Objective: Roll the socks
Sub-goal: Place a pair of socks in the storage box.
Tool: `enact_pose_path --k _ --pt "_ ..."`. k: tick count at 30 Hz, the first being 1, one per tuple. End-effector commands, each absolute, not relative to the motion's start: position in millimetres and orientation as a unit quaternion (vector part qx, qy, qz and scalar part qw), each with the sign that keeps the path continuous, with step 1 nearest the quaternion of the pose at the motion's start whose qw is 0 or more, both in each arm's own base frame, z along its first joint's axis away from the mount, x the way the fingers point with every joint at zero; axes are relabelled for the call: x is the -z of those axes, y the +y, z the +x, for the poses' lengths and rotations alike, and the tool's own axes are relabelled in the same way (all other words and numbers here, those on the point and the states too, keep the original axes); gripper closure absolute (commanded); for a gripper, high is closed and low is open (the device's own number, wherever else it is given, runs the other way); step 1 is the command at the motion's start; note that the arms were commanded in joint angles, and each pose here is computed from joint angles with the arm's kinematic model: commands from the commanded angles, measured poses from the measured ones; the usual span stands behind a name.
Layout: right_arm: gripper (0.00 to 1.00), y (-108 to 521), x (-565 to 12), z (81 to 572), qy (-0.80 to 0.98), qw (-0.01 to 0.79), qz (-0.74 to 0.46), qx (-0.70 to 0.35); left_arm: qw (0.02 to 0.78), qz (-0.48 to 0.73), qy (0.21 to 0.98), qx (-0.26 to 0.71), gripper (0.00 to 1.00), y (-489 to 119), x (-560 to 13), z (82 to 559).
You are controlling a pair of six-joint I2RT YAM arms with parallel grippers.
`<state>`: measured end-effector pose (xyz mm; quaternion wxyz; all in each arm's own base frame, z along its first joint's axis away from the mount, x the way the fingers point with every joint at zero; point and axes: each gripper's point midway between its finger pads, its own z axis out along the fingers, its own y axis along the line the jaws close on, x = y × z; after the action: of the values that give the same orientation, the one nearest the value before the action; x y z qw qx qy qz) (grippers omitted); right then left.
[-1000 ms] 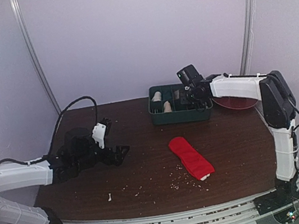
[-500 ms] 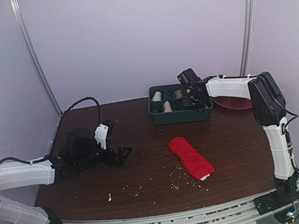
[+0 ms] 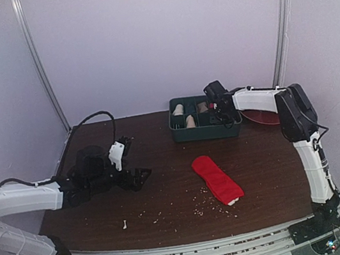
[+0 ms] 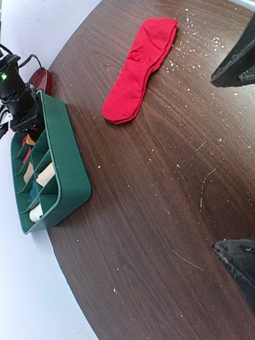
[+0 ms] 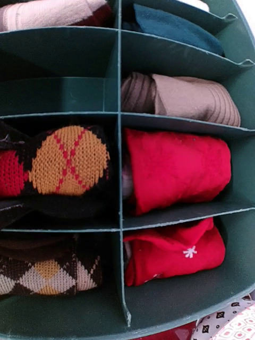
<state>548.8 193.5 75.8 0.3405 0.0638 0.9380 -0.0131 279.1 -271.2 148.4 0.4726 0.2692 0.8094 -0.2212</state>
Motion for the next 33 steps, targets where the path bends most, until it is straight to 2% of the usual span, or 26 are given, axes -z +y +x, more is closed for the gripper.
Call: enact_pose_path --k 1,13,15,17,18,25,33 --pt "1.00 187 -44 538 0.958 0.278 0.059 0.028 0.485 0.273 0.797 0.234 0.02 -278 -160 284" --pt "1.00 170 25 521 0.981 0.175 0.074 0.038 0.471 0.278 0.803 0.237 0.02 -283 -161 284" --pt "0.94 165 35 518 0.983 0.161 0.079 0.033 0.469 0.278 0.805 0.235 0.02 -283 -159 284" --pt "0.84 160 38 518 0.984 0.158 0.081 0.033 0.467 0.279 0.806 0.233 0.02 -283 -158 285" --pt "0.79 160 37 518 0.983 0.161 0.080 0.032 0.467 0.280 0.806 0.232 0.02 -283 -157 285" --pt "0.67 166 -10 545 0.972 0.220 0.085 0.010 0.461 0.284 0.808 0.232 0.02 -285 -154 286" --pt "0.60 165 -75 562 0.955 0.279 0.097 -0.014 0.459 0.288 0.807 0.236 0.02 -287 -153 284"
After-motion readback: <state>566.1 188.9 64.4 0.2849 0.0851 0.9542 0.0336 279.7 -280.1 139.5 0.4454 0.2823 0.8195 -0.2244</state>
